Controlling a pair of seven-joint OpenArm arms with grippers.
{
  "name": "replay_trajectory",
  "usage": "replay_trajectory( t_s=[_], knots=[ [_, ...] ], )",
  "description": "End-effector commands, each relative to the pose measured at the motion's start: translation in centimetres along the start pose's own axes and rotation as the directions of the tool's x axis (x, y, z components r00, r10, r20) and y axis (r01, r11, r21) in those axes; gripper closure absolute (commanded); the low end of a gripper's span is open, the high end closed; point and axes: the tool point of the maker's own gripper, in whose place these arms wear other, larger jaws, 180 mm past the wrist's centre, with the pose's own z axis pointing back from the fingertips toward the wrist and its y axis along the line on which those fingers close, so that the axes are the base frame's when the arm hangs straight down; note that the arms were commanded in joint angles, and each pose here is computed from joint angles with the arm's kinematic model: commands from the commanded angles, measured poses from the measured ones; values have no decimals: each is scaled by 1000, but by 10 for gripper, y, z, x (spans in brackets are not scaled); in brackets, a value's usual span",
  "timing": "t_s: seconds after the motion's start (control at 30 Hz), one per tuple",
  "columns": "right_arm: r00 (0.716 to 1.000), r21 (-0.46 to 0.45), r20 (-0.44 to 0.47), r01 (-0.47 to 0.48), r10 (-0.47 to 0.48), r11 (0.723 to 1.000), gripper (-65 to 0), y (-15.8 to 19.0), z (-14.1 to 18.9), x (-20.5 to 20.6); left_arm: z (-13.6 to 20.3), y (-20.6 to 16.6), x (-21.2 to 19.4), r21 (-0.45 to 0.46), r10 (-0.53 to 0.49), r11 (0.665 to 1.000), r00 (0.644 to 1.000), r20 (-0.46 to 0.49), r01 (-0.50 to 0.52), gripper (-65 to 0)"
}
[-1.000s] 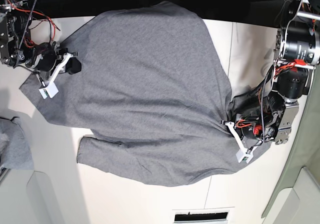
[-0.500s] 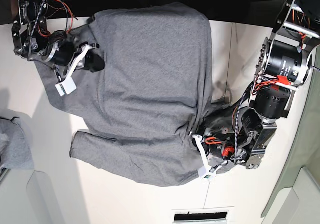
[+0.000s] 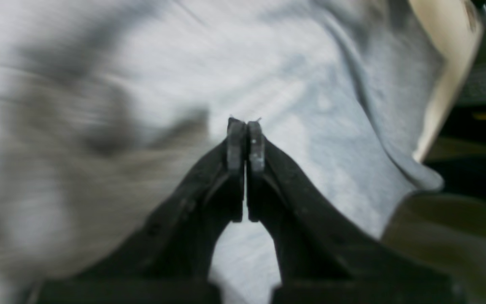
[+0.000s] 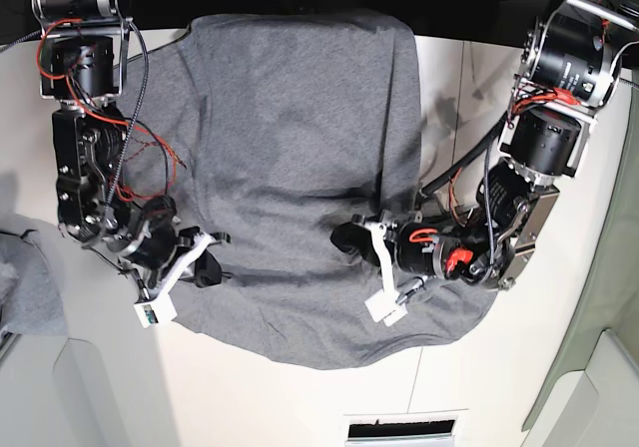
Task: Layout the t-shirt on the table in an organized manner, then fold the t-shirt properly
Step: 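Pinch the shirt body with both grippers and drag it outward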
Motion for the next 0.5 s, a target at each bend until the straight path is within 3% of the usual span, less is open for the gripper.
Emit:
replay_trajectory(
  t_s=[0.0,0.23,0.37,0.47],
  knots=[
    [998,-12,53,-16,17,1000,0,-4,-4,27,0,-11,17,-34,-25,999,999,48,27,-13],
    [991,-78,-135,-31,20,996,0,-19,-44,-11,-33,-48,-53,-150,106,983,994,-36,-110,-13],
    [976,-97,-209,-86,64,992,0,-30,-40,-33,-34,-33,-95,-54,110,991,983,-145,-119,-13],
    [973,-114,-226,-85,58,990,0,-45,-29,-39,-23,-12,-118,32,76,997,963,-257,-70,-13]
  ],
)
